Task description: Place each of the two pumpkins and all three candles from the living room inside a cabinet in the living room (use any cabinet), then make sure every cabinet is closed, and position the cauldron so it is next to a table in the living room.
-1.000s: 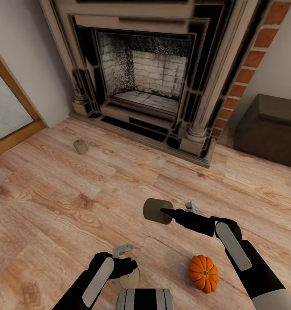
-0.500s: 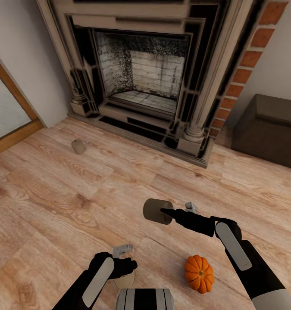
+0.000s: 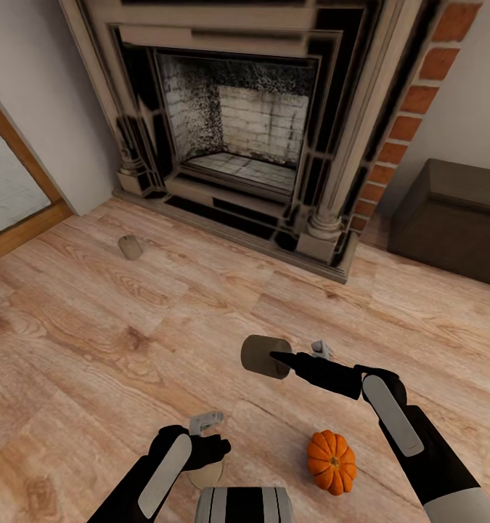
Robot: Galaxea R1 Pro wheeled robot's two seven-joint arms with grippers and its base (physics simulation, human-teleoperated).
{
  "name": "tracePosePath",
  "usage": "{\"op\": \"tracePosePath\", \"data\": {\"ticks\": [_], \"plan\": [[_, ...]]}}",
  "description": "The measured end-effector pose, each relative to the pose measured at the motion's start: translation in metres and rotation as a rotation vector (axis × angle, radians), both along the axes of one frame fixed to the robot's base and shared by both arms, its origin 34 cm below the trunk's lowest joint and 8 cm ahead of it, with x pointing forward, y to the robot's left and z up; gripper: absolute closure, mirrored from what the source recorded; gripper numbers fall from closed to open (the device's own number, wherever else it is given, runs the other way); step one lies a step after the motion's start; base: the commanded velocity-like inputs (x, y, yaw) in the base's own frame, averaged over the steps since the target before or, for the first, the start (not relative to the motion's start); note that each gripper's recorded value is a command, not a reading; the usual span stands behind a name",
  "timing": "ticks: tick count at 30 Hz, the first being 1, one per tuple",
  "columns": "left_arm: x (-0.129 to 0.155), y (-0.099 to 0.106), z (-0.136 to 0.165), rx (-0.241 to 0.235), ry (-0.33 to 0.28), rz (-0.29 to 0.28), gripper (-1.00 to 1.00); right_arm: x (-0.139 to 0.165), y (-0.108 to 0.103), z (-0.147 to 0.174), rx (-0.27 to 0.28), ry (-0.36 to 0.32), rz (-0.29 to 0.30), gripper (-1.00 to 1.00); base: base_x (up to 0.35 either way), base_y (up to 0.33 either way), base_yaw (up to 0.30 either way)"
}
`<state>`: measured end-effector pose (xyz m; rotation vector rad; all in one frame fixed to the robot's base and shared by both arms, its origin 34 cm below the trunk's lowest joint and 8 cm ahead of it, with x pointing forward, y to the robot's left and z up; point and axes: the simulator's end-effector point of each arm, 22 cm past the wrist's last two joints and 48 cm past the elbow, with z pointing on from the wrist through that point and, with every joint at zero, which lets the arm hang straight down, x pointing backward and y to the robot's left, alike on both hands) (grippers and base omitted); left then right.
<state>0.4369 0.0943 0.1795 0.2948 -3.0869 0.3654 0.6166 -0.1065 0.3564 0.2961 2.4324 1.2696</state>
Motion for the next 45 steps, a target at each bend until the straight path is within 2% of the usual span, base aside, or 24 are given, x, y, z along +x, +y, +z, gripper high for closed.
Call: {"op": "tracePosePath", "data": {"ticks": [7,11,17,19,40,43,45], "plan": [[0.001,0.002,0.0,0.006,-0.001,0.006,-1.0,0.0,0.0,0.0,-0.001,0.0,0.0,1.0,0.0,-0.001,0.0],[0.012,0.007,-0.001,0.02,-0.04,0.047,-1.0,0.0,0.0,0.0,-0.001,0.0,0.0,1.0,0.0,0.0,0.0],[0.013,0.022,-0.004,0.091,-0.044,0.068,-1.0,0.0,0.0,0.0,-0.002,0.0,0.001,1.0,0.0,0.0,0.0],[0.012,0.024,-0.005,0.098,-0.043,0.069,-1.0,0.0,0.0,0.0,-0.002,0.0,0.001,1.0,0.0,0.0,0.0],[0.012,0.024,-0.005,0.104,-0.043,0.066,-1.0,0.0,0.0,0.002,0.004,-0.003,0.002,1.0,0.0,-0.027,0.0],[0.012,0.025,-0.005,0.106,-0.043,0.07,-1.0,0.001,0.005,0.01,0.028,-0.018,0.01,1.0,0.0,0.0,0.0],[0.012,0.026,-0.005,0.108,-0.043,0.07,-1.0,0.0,0.011,0.018,0.07,-0.027,0.024,1.0,0.0,0.0,0.0]]}}
